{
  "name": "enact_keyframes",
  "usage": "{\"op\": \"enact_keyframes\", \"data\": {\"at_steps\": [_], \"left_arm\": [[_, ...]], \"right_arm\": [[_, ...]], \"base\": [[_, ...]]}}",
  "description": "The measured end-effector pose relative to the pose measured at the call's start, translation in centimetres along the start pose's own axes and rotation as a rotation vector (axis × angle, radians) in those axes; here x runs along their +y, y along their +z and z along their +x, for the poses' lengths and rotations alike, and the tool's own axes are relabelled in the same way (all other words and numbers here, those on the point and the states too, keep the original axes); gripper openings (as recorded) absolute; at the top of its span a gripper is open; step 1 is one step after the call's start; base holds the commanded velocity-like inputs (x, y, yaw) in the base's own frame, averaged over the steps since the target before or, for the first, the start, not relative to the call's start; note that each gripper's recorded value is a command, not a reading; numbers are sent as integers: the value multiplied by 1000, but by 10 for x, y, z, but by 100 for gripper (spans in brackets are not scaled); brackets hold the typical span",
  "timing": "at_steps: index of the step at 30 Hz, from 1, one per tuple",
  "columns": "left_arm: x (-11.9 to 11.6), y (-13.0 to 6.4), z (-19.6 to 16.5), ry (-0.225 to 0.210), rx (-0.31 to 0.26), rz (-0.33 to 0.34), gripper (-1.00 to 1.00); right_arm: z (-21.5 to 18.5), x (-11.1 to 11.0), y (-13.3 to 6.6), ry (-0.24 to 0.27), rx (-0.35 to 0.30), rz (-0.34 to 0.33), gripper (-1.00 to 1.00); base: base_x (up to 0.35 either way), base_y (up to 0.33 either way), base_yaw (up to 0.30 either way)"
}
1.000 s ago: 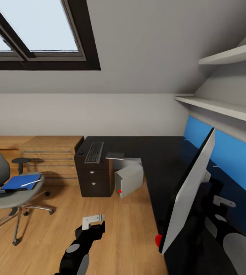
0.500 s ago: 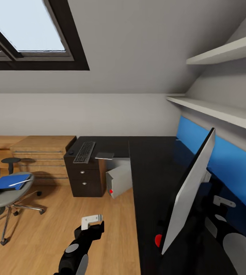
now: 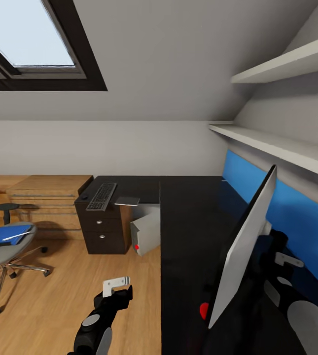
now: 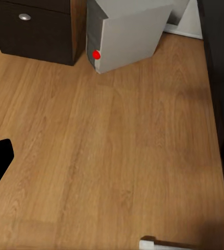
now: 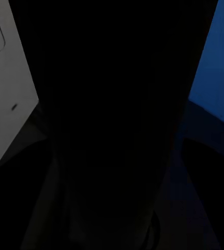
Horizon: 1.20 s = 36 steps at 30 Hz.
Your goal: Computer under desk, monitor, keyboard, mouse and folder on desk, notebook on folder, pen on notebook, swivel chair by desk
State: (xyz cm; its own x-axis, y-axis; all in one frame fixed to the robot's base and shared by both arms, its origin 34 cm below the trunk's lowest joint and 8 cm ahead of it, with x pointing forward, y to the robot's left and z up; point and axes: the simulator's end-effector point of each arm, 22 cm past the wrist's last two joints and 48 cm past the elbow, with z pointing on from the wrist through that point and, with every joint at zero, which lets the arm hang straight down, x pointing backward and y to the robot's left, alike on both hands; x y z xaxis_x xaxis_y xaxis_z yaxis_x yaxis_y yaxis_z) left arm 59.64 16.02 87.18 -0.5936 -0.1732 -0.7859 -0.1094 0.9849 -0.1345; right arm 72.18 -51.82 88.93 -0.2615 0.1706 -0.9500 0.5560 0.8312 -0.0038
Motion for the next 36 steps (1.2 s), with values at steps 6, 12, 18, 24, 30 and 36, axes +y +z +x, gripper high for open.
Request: {"op": "enact_keyframes", "data": {"at_steps": [6, 12, 18, 24, 30, 36], "left_arm": [[0, 0, 0, 0, 0, 0, 100], [0, 0, 0, 0, 0, 0, 100], [0, 0, 0, 0, 1, 0, 100], [0, 0, 1, 0, 2, 0, 100], [-1, 0, 1, 1, 2, 1, 100], [-1, 0, 1, 1, 1, 1, 100]], "right_arm": [[0, 0, 0, -1, 0, -1, -100], [0, 0, 0, 0, 0, -3, -100], [0, 0, 0, 0, 0, 0, -100], [1, 0, 0, 9, 1, 3, -100], [1, 0, 0, 10, 1, 3, -100], [1, 1, -1, 4, -1, -2, -100]], "base": [[0, -89, 0], [0, -8, 0], [0, 0, 0], [0, 0, 0], [0, 0, 0], [0, -51, 0]]}}
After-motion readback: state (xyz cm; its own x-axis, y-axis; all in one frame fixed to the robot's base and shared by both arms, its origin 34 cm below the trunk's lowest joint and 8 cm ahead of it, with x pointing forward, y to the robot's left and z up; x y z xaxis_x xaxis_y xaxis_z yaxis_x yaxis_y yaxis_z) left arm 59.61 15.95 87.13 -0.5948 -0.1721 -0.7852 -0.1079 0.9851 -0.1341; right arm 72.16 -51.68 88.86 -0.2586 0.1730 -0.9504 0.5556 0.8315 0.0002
